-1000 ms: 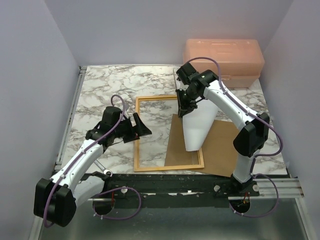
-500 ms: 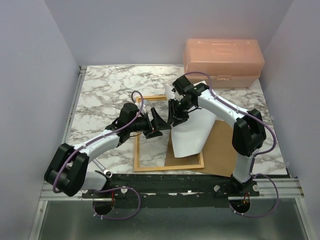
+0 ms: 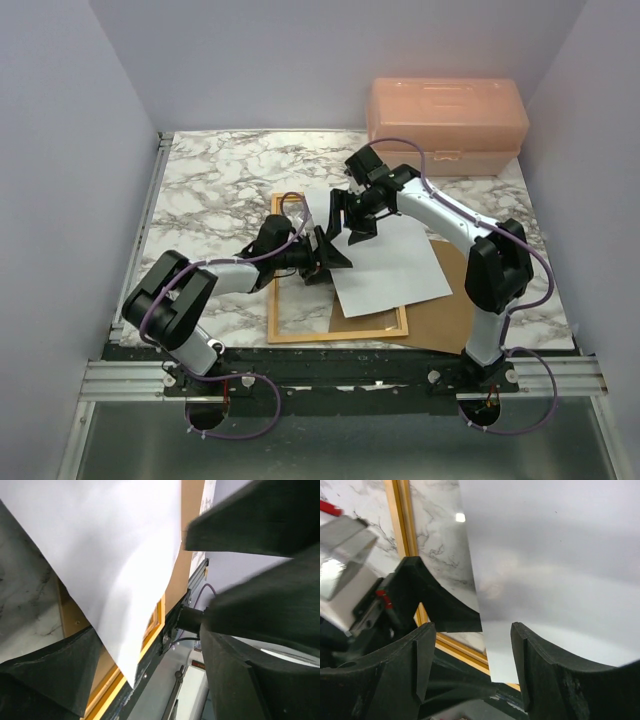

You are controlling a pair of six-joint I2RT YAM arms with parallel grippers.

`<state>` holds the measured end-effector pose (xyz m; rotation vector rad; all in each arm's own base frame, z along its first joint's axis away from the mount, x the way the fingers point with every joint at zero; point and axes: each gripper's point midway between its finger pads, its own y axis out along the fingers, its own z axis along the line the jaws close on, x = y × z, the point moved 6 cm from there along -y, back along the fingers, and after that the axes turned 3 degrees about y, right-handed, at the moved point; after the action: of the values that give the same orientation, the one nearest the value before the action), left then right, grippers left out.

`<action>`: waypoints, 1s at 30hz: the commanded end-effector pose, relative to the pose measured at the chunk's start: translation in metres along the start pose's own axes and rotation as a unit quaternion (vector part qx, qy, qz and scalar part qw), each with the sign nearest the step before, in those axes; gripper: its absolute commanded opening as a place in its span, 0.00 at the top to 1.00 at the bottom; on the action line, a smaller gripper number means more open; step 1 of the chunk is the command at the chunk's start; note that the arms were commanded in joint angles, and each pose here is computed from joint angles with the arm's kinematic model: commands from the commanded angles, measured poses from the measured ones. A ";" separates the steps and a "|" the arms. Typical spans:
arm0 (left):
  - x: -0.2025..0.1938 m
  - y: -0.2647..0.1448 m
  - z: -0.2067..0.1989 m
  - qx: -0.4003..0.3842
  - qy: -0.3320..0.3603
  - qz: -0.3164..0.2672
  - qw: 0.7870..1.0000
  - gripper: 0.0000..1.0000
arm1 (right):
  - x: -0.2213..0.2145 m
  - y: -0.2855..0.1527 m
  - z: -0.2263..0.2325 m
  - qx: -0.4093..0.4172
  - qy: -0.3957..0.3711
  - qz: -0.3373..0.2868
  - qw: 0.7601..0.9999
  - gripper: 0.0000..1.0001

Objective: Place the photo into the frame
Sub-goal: Turn over the photo from the photo frame.

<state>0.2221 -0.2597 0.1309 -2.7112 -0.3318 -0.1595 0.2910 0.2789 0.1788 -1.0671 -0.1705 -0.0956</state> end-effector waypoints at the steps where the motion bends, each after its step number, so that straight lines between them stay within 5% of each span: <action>1: 0.001 0.009 0.008 -0.022 -0.013 -0.014 1.000 0.25 | 0.015 -0.026 0.008 -0.003 -0.002 -0.057 0.998 0.32; 5: 0.000 0.014 0.019 -0.016 -0.030 -0.023 0.999 0.39 | 0.018 -0.039 -0.003 -0.014 0.005 -0.071 0.997 0.32; 9: -0.001 0.011 0.023 -0.007 -0.038 -0.037 0.999 0.73 | 0.021 -0.056 -0.015 -0.014 0.012 -0.088 0.996 0.32; 16: -0.002 0.001 0.020 0.025 -0.019 -0.050 0.998 0.96 | 0.019 -0.072 -0.027 -0.022 0.009 -0.098 0.995 0.32; 21: -0.002 -0.010 0.013 0.058 0.012 -0.045 0.997 1.00 | 0.014 -0.079 -0.032 -0.027 0.008 -0.104 0.994 0.32; 30: -0.009 -0.041 -0.006 0.111 0.082 -0.017 0.990 1.00 | 0.007 -0.091 -0.046 -0.040 0.010 -0.127 0.991 0.16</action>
<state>0.2144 -0.2415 0.1432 -2.5580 -0.3933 -0.2593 0.2925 0.2096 0.2325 -1.0908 -0.2627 -0.3089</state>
